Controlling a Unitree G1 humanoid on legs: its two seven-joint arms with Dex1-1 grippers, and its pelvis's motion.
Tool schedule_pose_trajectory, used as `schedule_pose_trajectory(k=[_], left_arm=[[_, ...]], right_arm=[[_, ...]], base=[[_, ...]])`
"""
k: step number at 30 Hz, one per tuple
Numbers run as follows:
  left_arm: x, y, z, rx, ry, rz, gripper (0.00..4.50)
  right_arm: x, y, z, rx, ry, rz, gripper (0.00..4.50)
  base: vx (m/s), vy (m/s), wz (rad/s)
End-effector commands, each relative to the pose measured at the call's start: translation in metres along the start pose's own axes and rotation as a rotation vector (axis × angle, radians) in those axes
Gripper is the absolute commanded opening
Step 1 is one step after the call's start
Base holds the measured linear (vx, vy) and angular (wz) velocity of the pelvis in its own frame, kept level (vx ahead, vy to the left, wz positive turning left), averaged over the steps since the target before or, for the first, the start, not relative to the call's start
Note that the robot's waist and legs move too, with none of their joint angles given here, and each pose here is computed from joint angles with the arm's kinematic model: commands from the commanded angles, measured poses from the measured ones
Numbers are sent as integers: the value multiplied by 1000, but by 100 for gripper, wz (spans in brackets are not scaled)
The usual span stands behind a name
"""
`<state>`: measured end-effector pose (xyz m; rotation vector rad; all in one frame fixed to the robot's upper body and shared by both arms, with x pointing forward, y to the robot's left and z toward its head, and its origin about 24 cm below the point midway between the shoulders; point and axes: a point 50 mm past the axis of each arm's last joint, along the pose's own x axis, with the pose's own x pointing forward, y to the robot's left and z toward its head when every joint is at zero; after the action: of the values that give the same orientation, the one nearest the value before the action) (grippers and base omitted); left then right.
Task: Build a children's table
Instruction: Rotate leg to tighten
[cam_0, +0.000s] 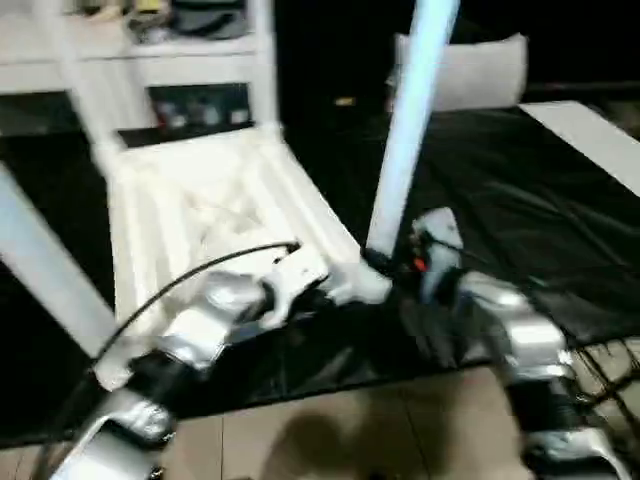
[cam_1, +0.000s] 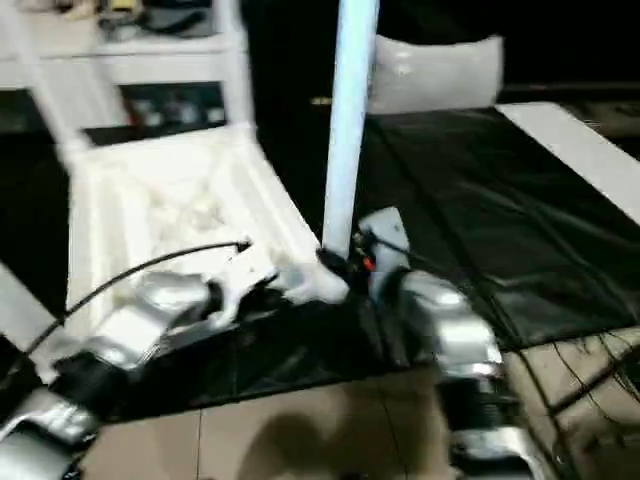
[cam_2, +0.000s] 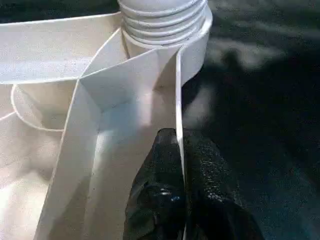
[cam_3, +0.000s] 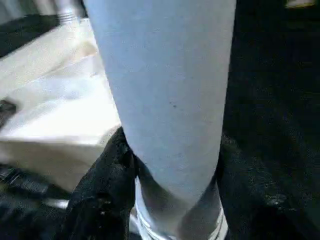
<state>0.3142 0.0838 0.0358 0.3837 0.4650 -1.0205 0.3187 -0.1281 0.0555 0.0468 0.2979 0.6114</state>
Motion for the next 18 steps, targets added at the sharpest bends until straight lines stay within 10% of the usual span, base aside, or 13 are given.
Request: schedule_pose_trajectory(k=[1, 7, 18], left_arm=[[9, -1, 21, -6, -90, 66, 0], [12, -5, 16, 63, -57, 21, 0], [-17, -8, -5, 270, -38, -233, 0]], right_arm=[[10, 17, -14, 11, 46, 43, 251], [4, 20, -4, 27, -54, 109, 292], [-47, -26, 4, -193, -41, 302, 378]], base=[[0, 0, 0], [49, -17, -10], [0, 0, 0]])
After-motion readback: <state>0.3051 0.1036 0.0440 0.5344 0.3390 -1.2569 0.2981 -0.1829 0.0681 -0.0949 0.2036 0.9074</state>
